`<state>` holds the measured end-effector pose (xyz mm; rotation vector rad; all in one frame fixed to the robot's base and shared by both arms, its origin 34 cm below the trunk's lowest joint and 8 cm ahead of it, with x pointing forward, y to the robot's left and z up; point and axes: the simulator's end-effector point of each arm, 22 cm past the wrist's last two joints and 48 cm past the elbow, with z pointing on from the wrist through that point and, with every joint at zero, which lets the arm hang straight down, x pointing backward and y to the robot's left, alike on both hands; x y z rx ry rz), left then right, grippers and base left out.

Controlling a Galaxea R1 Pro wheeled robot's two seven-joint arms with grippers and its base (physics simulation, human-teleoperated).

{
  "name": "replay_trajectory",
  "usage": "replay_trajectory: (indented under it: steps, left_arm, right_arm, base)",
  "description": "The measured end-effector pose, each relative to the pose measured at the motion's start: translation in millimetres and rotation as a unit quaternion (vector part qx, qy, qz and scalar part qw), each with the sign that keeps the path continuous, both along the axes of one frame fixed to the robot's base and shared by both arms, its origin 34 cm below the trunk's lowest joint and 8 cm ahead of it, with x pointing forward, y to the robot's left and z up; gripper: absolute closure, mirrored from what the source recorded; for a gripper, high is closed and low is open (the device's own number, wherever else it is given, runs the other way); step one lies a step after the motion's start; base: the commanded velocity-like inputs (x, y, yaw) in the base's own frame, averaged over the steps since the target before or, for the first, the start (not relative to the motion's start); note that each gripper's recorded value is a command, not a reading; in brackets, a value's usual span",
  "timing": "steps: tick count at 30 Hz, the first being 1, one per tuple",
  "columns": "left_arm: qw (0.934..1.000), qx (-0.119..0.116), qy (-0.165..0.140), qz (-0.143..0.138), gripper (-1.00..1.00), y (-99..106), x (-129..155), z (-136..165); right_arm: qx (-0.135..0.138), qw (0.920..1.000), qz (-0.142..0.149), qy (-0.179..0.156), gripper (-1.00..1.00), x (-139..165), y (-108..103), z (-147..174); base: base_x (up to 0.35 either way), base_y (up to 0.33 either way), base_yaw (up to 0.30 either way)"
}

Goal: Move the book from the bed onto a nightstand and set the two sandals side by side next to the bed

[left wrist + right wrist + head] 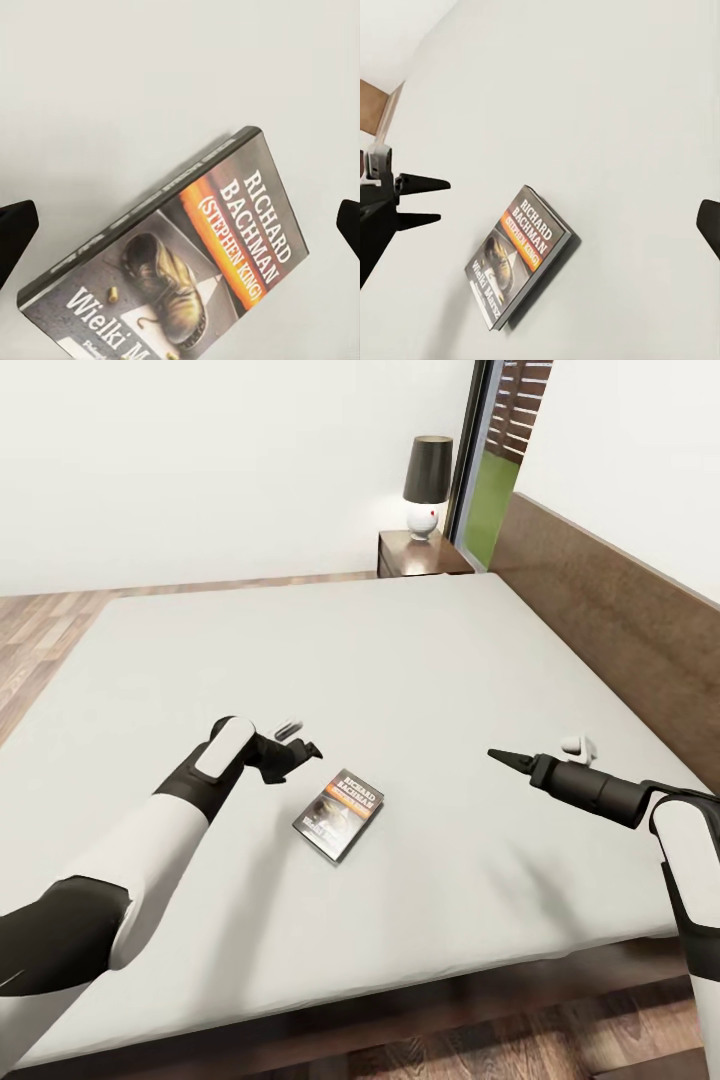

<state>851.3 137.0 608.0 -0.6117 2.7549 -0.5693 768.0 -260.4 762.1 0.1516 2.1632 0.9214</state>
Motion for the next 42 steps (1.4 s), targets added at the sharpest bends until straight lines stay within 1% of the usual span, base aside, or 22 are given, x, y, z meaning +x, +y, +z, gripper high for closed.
replay_trajectory:
  steps: [13, 19, 23, 29, 42]
  left_arm:
    - [1.0000, -0.002, -0.009, 0.000, -1.00, 3.4, -10.4, -5.3]
    - [0.9996, -0.004, -0.022, 0.019, -1.00, 5.8, -6.9, -7.2]
    - [0.9988, -0.015, -0.034, 0.033, -1.00, 4.4, -5.3, -10.6]
    - [0.9978, -0.030, -0.045, 0.040, -1.00, 6.3, -3.5, -14.8]
    - [0.9960, -0.059, -0.051, 0.043, -1.00, 7.9, -3.7, -28.4]
  right_arm:
    - [0.000, 1.0000, 0.001, 0.000, -1.00, -0.7, 0.7, -0.6]
    - [0.001, 1.0000, 0.000, 0.000, -1.00, -0.4, -0.6, -0.2]
    - [0.004, 1.0000, -0.006, -0.004, -1.00, 0.9, -5.6, 2.7]
    - [0.010, 0.9999, -0.012, -0.007, -1.00, 2.3, -11.1, 4.4]
    - [0.013, 0.9998, -0.014, 0.000, -1.00, 2.6, -13.1, -5.2]
  base:
    - [0.000, 0.000, 0.000]
    - [0.000, 0.000, 0.000]
    - [0.000, 0.000, 0.000]
    - [0.000, 0.000, 0.000]
    - [0.000, 0.000, 0.000]
